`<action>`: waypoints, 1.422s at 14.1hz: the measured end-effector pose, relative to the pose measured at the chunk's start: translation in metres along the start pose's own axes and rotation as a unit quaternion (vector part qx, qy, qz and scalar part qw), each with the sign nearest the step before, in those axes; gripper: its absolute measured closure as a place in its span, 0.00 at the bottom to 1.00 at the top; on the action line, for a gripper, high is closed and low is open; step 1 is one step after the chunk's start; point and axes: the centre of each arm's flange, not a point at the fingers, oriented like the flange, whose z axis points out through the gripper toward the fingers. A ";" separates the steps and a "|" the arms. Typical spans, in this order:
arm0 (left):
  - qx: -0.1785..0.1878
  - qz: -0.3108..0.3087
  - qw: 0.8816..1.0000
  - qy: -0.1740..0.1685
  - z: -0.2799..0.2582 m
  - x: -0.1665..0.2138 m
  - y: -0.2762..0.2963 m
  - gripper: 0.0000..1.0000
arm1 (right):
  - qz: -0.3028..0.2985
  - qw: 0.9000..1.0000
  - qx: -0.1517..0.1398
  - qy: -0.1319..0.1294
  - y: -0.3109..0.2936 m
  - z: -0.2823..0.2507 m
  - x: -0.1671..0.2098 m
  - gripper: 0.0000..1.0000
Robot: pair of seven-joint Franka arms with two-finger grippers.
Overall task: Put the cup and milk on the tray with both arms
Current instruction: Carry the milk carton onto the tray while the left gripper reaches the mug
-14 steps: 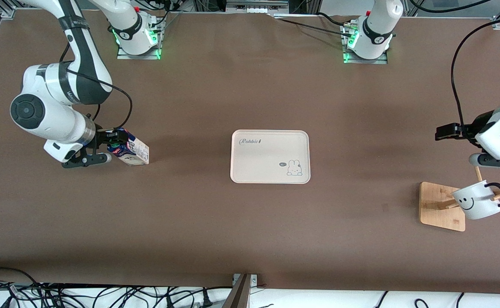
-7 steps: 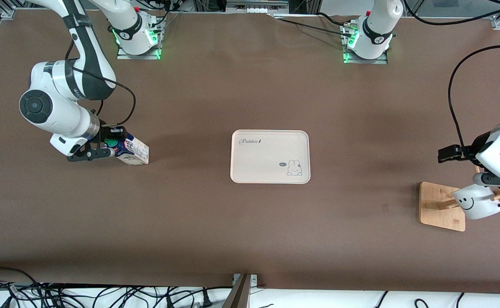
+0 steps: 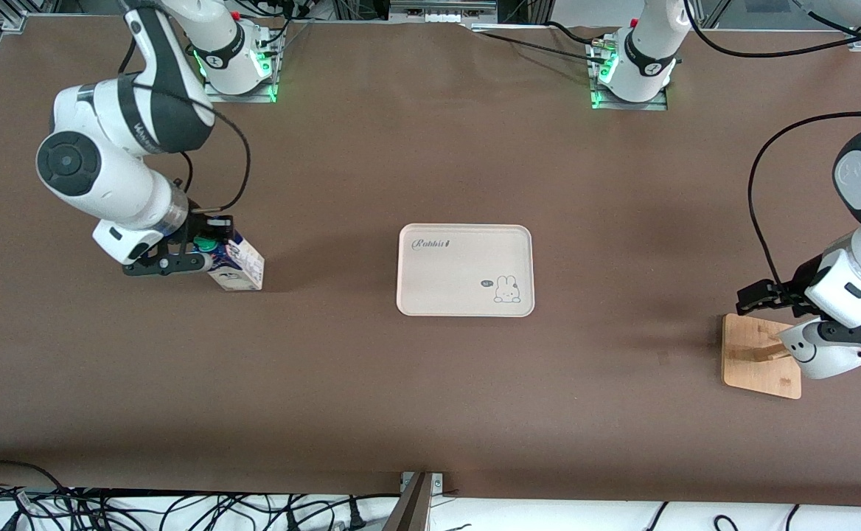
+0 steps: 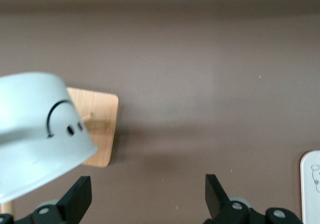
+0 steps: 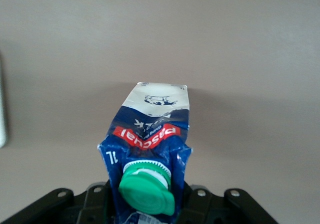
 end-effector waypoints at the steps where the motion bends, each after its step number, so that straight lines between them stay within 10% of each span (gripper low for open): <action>1: 0.002 0.004 1.000 0.024 0.011 -0.005 0.008 0.00 | 0.005 1.000 0.018 0.003 -0.029 -0.008 0.003 0.63; 9: -0.010 0.002 0.996 0.084 0.009 -0.078 0.031 0.00 | 0.042 0.998 0.044 0.004 -0.261 0.034 0.001 0.62; 20: -0.009 -0.067 0.974 0.215 -0.042 -0.128 -0.003 0.00 | 0.058 0.998 0.035 0.012 -0.306 0.089 0.003 0.61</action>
